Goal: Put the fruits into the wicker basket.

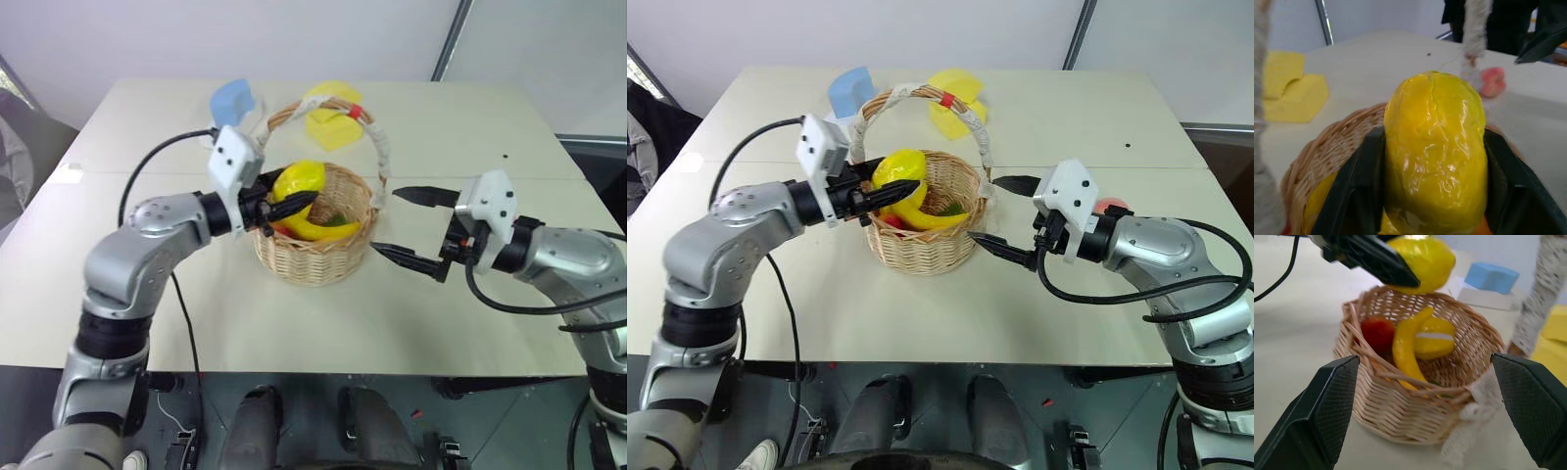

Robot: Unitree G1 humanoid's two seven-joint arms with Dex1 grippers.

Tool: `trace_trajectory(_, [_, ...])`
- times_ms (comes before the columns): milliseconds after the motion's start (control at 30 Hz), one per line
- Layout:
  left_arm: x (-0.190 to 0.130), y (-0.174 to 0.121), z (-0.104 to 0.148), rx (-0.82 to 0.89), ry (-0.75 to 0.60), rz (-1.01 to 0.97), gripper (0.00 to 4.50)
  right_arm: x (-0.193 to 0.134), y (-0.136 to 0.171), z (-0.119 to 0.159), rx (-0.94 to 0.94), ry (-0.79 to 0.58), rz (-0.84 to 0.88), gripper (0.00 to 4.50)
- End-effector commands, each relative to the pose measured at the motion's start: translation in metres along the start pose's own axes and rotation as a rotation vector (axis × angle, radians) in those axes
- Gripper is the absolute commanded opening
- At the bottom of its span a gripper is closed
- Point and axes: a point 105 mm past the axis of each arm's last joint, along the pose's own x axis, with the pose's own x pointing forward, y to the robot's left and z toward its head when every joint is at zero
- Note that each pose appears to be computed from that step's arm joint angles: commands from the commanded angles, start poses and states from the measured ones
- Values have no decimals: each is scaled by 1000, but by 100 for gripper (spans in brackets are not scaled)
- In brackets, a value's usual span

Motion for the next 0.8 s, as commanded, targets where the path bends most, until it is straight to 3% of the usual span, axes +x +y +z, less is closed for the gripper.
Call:
trace_trajectory(33, [5, -10, 13, 78, -56, -58, 436, -27, -33, -19, -88, 160, -178, 450])
trace_trajectory(200, [-8, -40, 19, 112, -140, -242, 444, -62, -90, -60, -44, 290, -546, 450])
trace_trajectory(367, [-14, -54, 15, 99, -150, -317, 444, -92, -121, -105, 127, 346, -815, 450])
trace_trajectory(533, [-15, -58, 16, 99, -153, -318, 444, -93, -130, -129, 293, 315, -894, 450])
trace_trajectory(667, [-15, -58, 14, 109, -146, -303, 444, -95, -133, -148, 345, 381, -933, 450])
trace_trajectory(767, [-15, -58, 13, 108, -148, -295, 444, -89, -130, -150, 408, 354, -919, 450])
trace_trajectory(800, [-16, -58, 13, 107, -149, -291, 448, -88, -131, -150, 419, 343, -917, 424])
